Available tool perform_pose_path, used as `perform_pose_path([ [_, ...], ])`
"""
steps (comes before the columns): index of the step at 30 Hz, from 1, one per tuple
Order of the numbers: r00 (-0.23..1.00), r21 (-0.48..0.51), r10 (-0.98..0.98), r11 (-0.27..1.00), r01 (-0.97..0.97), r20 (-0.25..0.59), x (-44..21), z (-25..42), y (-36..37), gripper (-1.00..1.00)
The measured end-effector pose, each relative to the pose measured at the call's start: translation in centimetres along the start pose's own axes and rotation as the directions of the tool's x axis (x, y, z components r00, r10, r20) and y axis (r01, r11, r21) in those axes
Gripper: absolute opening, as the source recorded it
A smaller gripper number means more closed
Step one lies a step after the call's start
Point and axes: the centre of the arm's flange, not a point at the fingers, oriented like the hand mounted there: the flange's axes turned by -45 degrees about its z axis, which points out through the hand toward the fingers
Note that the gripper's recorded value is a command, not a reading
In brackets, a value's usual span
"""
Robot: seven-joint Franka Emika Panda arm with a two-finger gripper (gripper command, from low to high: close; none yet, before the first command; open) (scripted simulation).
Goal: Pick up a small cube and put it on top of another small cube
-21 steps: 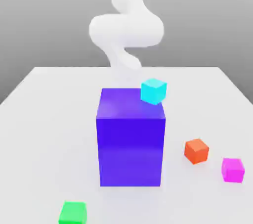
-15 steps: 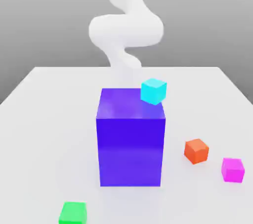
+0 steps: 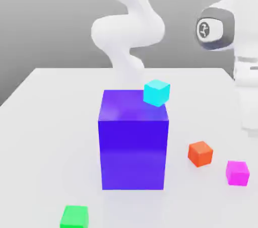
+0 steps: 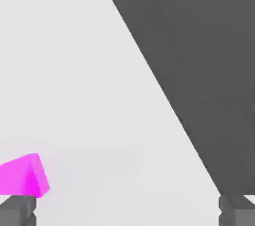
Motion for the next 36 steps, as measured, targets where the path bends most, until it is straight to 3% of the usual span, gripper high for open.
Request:
perform_pose_path([
  [4, 0.983, 0.079, -0.172, 0.983, 0.167, 0.065, -0.3, 6.8, -4.6, 0.00],
  [9, 0.977, 0.094, -0.200, 0.977, 0.193, 0.073, -0.8, 13.0, -5.8, 0.00],
  [10, 0.977, 0.094, -0.201, 0.976, 0.194, 0.073, -0.9, 13.6, -5.9, -1.00],
  [17, 0.977, 0.095, -0.202, 0.976, 0.194, 0.075, -0.9, 13.5, -5.9, -1.00],
  [22, 0.977, 0.095, -0.200, 0.977, 0.193, 0.075, -0.4, 8.3, -5.5, -1.00],
  [28, 0.955, 0.048, 0.271, 0.959, -0.278, 0.120, -9.0, 6.1, 8.1, -1.00],
  [36, 0.637, -0.020, 0.761, 0.644, -0.765, 0.124, -25.8, 3.2, 19.4, -1.00],
])
